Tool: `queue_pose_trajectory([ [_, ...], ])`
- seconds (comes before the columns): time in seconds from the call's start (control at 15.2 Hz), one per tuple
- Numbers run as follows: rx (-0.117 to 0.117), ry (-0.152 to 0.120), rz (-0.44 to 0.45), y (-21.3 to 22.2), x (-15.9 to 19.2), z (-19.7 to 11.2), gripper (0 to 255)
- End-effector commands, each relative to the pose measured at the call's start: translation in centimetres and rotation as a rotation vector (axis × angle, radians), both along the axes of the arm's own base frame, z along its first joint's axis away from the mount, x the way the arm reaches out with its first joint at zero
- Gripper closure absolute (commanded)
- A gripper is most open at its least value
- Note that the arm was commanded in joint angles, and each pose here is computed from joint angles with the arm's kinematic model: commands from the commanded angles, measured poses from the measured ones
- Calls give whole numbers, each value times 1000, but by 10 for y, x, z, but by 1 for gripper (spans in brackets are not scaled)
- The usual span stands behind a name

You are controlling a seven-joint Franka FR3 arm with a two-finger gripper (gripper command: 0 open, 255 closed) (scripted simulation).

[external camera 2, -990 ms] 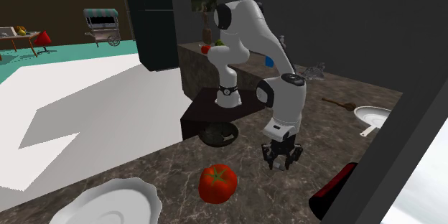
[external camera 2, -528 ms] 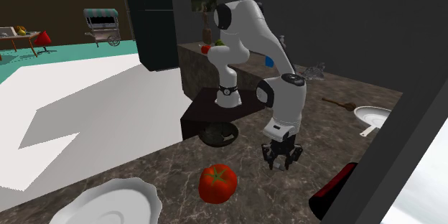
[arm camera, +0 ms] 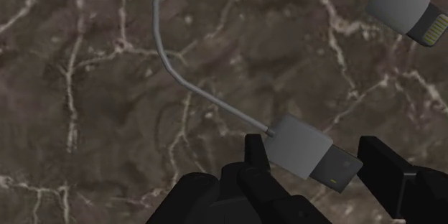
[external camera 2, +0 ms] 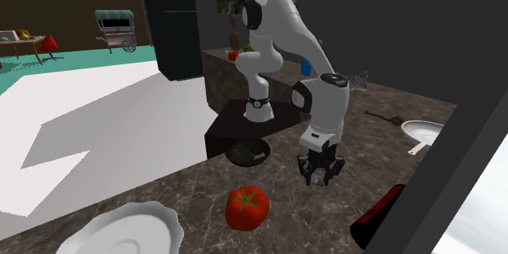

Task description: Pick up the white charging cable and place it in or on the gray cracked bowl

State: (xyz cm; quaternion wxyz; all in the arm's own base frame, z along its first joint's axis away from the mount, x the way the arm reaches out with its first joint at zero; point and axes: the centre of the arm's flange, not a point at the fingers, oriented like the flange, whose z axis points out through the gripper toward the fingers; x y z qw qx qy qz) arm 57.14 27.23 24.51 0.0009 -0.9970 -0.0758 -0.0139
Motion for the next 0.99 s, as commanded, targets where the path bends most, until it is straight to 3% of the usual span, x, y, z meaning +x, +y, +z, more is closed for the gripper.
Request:
queue_pose_trajectory([
  [0.0, 0, 0, 0, 0, 1, 10, 255],
  [0.92, 0, 0, 0, 0, 1, 84, 255],
])
